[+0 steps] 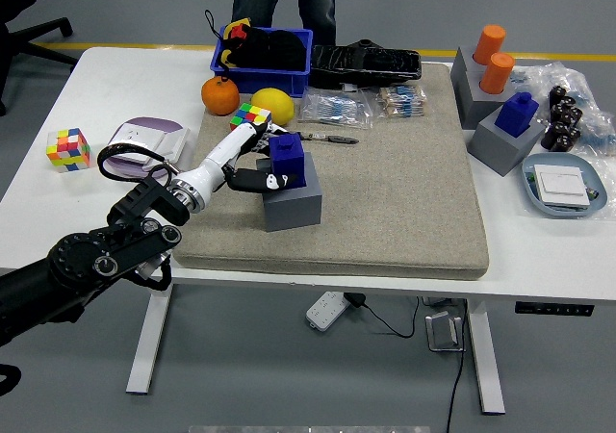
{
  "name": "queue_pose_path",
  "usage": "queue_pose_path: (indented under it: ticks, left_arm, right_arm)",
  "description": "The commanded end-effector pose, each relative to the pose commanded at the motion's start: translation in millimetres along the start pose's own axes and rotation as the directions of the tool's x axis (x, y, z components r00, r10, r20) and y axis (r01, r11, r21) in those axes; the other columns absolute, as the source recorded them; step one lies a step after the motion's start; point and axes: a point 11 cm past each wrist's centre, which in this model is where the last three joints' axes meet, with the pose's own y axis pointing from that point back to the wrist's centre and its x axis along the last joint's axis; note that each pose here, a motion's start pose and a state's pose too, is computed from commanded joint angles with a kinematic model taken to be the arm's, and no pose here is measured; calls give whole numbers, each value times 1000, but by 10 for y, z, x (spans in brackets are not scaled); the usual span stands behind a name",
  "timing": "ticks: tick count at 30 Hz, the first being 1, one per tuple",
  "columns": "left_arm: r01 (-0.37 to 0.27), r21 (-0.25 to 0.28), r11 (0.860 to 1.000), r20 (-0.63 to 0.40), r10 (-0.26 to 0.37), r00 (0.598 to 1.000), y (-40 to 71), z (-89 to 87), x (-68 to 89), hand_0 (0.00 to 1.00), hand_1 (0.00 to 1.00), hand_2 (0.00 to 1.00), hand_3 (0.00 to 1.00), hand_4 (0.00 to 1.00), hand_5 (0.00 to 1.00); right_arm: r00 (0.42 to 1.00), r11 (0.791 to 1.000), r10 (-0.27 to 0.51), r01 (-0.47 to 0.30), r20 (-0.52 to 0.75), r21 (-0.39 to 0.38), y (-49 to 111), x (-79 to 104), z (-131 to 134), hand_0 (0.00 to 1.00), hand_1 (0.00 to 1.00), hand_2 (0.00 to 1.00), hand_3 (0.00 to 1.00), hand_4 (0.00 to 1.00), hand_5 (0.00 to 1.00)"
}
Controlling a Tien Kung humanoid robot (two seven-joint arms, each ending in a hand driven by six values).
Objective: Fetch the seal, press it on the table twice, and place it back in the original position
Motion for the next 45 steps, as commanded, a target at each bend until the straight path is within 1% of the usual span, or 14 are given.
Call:
queue_pose_path:
  ticks: [6,10,15,18,21,25,26,29,32,35,40,45]
  left_arm:
    - [-12,-16,1000,-3,12,1000,-12,56,57,626,520,477,585,684,2]
    - [-20,-39,999,-5,20,1000,-4,128,126,626,520,477,585,684,2]
    - [-41,-88,995,-7,40,999,41,268,274,624,520,476,584,672,2]
    - [-71,-99,993,-4,71,997,76,281,413,624,522,476,584,673,2]
    - [-117,-83,990,2,117,993,120,206,595,624,522,476,584,673,2]
    - [-187,-33,982,13,187,982,220,-5,869,624,521,475,584,672,2]
    - [-199,-18,980,16,200,980,250,-63,920,624,521,475,584,672,2]
    - [-218,29,975,35,217,975,336,-249,1006,622,521,475,583,672,2]
    - [-223,70,972,42,220,975,401,-408,1007,622,521,475,583,672,2]
    - [-215,111,970,38,212,976,457,-563,942,624,519,475,582,672,2]
    - [-182,166,969,18,182,983,523,-775,704,624,519,475,582,672,2]
    - [-149,182,972,-15,155,988,537,-844,463,625,518,475,583,672,2]
  right_arm:
    - [1000,1000,-1,1,6,3,0,-3,-5,864,777,736,743,797,568]
    - [1000,1000,0,0,7,1,0,3,2,864,777,736,743,797,568]
    - [1000,1000,-1,1,8,4,0,-5,-8,864,777,735,743,797,569]
    - [1000,1000,-2,2,9,5,-1,-8,-11,864,776,735,743,797,569]
    - [1000,1000,-2,2,10,4,-2,-8,-4,864,776,735,743,797,569]
    - [1000,1000,-2,2,13,3,-3,-6,5,863,775,736,744,797,569]
    - [1000,1000,-2,2,13,2,-3,-6,8,863,775,736,744,797,569]
    - [1000,1000,-2,2,15,2,-3,-4,10,864,774,735,744,796,569]
    - [1000,1000,-3,3,15,4,-3,-9,5,864,774,735,744,796,569]
    - [1000,1000,-5,4,14,5,-4,-19,-4,864,774,735,744,796,568]
    - [1000,1000,-7,7,13,5,-6,-31,-4,864,774,735,744,796,568]
    - [1000,1000,-7,7,11,1,-8,-31,10,864,774,735,741,796,568]
